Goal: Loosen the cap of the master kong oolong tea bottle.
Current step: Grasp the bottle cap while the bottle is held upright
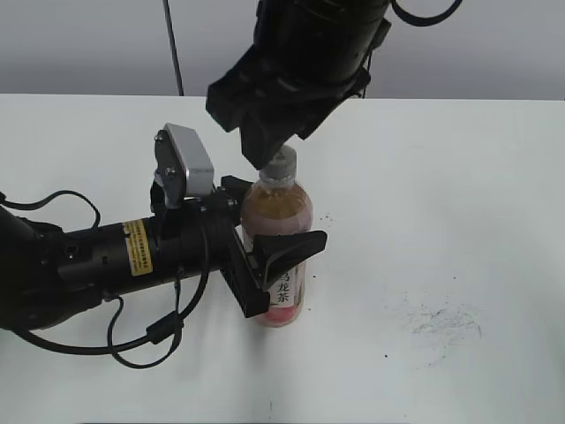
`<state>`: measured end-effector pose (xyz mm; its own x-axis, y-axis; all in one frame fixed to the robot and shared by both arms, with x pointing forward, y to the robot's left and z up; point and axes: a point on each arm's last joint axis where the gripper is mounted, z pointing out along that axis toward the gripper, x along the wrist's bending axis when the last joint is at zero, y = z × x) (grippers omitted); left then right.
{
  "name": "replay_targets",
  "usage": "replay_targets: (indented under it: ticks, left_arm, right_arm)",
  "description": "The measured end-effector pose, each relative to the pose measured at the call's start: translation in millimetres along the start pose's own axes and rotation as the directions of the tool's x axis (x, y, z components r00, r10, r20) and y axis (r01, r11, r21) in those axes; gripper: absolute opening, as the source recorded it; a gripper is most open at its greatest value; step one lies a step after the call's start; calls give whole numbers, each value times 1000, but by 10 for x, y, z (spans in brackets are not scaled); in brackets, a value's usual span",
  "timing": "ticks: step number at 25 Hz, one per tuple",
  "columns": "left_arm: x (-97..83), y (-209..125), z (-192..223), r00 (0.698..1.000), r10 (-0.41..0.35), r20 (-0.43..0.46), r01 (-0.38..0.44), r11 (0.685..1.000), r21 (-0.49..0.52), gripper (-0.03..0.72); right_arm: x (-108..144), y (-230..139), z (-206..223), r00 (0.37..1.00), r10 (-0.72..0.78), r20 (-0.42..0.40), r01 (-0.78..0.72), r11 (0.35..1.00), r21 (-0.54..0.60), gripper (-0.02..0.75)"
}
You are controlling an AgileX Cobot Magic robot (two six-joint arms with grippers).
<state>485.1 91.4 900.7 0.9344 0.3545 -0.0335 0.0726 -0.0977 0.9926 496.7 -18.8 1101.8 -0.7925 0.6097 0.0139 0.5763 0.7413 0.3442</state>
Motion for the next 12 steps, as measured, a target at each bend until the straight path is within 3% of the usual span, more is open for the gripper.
replay_targets:
  ticks: [12]
  left_arm:
    - [0, 1, 0, 1000, 0, 0, 0, 1000, -1, 445]
  right_arm:
    - [-25, 3, 150, 1000, 8, 15, -8, 999, 40, 427]
